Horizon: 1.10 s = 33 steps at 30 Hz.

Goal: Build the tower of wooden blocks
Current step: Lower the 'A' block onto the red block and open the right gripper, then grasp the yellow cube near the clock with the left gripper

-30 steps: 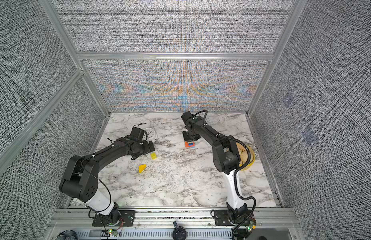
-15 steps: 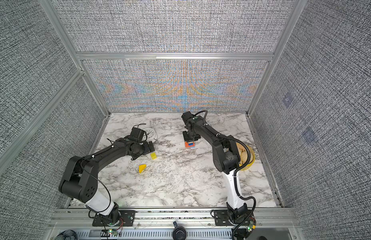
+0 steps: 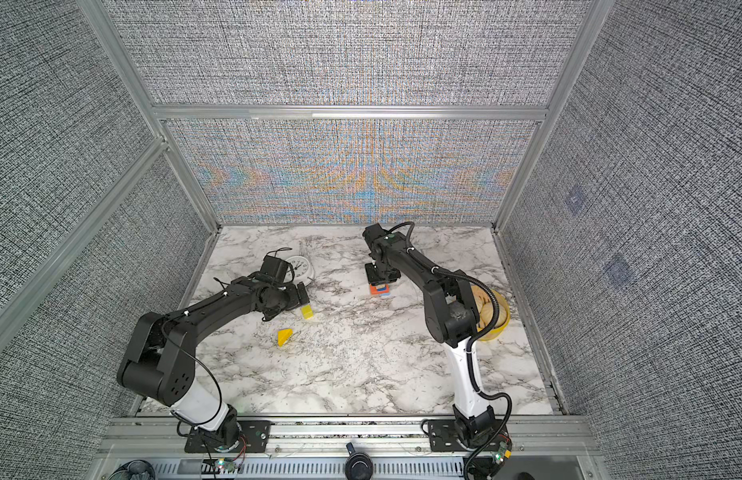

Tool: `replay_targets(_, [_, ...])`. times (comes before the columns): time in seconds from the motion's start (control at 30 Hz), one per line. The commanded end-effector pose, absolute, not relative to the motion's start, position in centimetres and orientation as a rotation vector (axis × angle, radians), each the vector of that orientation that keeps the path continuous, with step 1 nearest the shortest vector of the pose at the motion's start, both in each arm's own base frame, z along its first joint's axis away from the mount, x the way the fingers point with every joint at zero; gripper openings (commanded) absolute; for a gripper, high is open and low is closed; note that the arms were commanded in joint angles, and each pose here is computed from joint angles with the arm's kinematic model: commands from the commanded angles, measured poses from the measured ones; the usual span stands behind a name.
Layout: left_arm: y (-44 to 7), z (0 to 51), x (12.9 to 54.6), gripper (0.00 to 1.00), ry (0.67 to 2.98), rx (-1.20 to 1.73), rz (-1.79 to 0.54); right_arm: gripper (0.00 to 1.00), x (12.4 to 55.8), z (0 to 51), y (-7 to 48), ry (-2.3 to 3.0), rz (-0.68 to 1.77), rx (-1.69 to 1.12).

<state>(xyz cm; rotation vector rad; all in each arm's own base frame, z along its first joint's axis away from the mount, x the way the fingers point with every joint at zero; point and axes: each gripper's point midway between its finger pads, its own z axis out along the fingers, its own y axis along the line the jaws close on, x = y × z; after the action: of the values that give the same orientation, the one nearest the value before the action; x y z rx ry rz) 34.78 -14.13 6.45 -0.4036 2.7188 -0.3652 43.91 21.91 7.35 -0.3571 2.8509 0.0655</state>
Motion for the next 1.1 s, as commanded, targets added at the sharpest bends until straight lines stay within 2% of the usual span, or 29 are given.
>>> replay_targets(0.0, [-14.2,6.9,35.0,0.99,2.701,-0.398,-0.371,0.46,43.9,7.4,21.9,2.854,0.064,-0.364])
replay_targets(0.2, [-14.1,7.1,34.8,0.99,2.709,-0.379,-0.361,0.51,43.8,7.7,21.8,2.851,0.061,-0.362])
replay_targets(0.6, [-13.7,7.4,33.6,0.93,2.788,-0.265,-0.258,0.52,43.6,10.1,21.3,2.778,0.08,-0.319])
replay_targets(0.87, [-15.3,7.2,34.0,0.9,2.826,-0.174,-0.168,0.52,42.9,12.4,21.0,2.692,0.134,-0.267])
replay_targets(1.07, [-16.8,6.3,34.6,0.85,2.854,-0.16,-0.187,0.52,42.4,12.8,20.9,2.672,0.152,-0.258])
